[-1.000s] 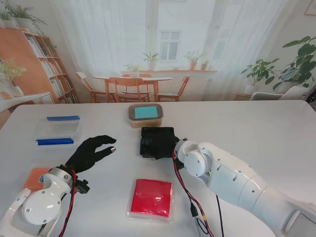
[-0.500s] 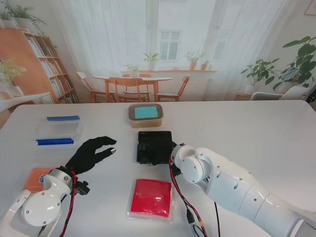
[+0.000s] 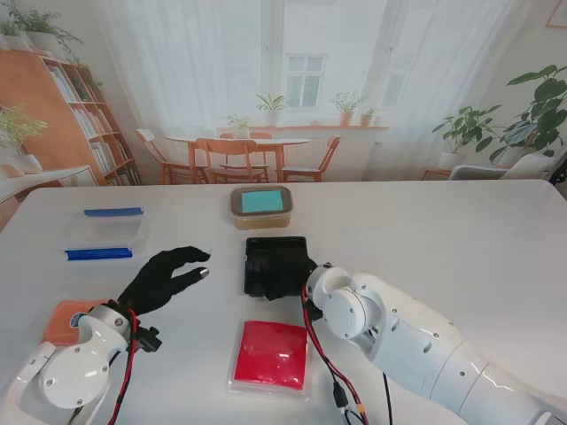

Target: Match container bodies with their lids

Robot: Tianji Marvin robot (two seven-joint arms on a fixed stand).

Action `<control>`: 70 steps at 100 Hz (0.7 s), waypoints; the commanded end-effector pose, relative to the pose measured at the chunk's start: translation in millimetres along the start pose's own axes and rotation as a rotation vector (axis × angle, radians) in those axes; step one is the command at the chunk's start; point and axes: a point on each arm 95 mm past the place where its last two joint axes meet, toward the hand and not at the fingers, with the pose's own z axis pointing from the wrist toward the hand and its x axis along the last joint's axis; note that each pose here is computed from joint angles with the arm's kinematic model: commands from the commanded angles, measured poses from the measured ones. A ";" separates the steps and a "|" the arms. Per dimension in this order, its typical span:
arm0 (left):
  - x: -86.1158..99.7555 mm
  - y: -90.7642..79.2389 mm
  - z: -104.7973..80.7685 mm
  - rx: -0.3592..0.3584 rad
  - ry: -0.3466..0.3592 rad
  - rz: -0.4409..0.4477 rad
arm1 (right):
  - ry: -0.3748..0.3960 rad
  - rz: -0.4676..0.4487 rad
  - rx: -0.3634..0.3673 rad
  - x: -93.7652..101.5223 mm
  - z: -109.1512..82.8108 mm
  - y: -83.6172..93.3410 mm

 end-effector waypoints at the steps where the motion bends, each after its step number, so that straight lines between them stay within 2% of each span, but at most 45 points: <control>1: 2.7 3.4 -1.0 -0.008 0.009 -0.003 | 0.017 -0.004 -0.005 5.1 -2.1 2.9; 16: 6.4 2.8 0.0 -0.009 0.020 -0.007 | 0.018 0.029 -0.068 11.4 -11.7 11.8; 27: 9.2 1.0 -0.6 -0.010 0.032 -0.007 | 0.018 0.065 -0.138 15.5 -29.5 20.0; 45: 10.8 -3.3 -6.9 -0.034 0.050 0.024 | -0.027 0.127 -0.224 10.3 -80.7 23.8; 58: 13.0 -6.8 -14.3 -0.080 0.036 0.040 | -0.083 0.163 -0.223 -1.9 -119.0 20.3; 70: 15.2 -8.8 -21.5 -0.175 -0.018 0.043 | -0.162 0.203 -0.204 -11.6 -147.2 15.7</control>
